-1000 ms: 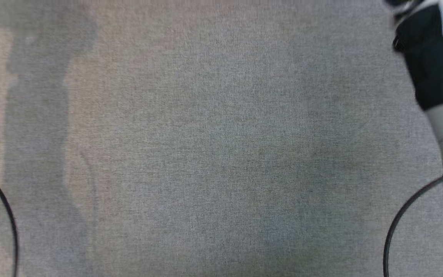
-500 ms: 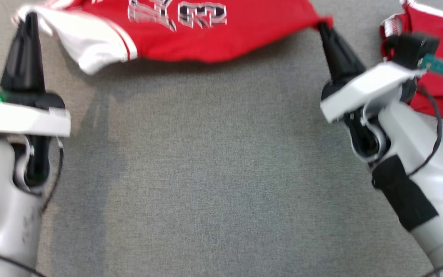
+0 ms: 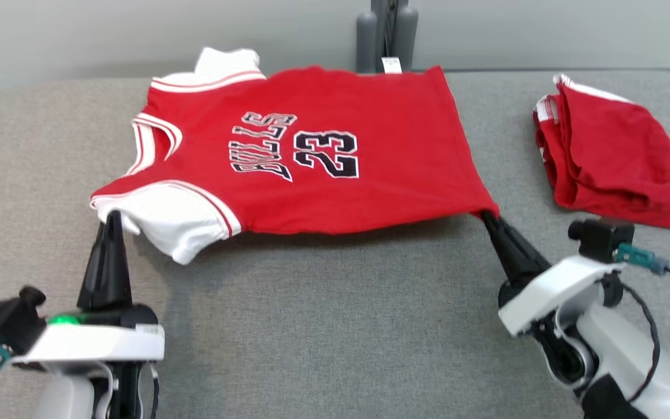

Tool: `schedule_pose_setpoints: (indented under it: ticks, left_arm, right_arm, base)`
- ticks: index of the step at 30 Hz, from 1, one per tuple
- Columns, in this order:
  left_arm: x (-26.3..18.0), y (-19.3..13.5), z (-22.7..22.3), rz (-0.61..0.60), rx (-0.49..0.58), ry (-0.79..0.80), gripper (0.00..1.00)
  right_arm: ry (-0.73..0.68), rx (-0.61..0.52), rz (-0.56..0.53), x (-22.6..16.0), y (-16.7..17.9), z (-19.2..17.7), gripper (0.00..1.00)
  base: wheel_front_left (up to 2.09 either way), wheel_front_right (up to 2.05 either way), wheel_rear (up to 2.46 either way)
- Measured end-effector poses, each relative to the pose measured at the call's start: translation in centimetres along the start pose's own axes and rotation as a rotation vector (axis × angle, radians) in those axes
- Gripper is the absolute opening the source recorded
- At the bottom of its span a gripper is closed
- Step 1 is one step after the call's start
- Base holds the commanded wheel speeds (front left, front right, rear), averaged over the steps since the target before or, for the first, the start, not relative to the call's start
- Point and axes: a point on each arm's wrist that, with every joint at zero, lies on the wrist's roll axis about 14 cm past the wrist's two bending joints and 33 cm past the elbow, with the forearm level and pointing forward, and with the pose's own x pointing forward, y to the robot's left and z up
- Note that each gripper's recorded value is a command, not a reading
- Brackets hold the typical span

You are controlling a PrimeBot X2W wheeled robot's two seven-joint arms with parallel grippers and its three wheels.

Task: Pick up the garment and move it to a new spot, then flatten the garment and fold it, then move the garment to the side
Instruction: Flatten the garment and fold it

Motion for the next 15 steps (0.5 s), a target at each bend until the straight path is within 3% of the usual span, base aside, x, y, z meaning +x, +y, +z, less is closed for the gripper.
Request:
schedule_pose_setpoints:
  ticks: [15]
  left_arm:
    - [-9.3, 2.7, -1.2, 0.161, -0.051, 0.051, 0.0]
  right_arm:
    - [0.146, 0.001, 0.025, -6.4, 1.4, -4.8, 0.0]
  base:
    - [0.0, 0.0, 0.0]
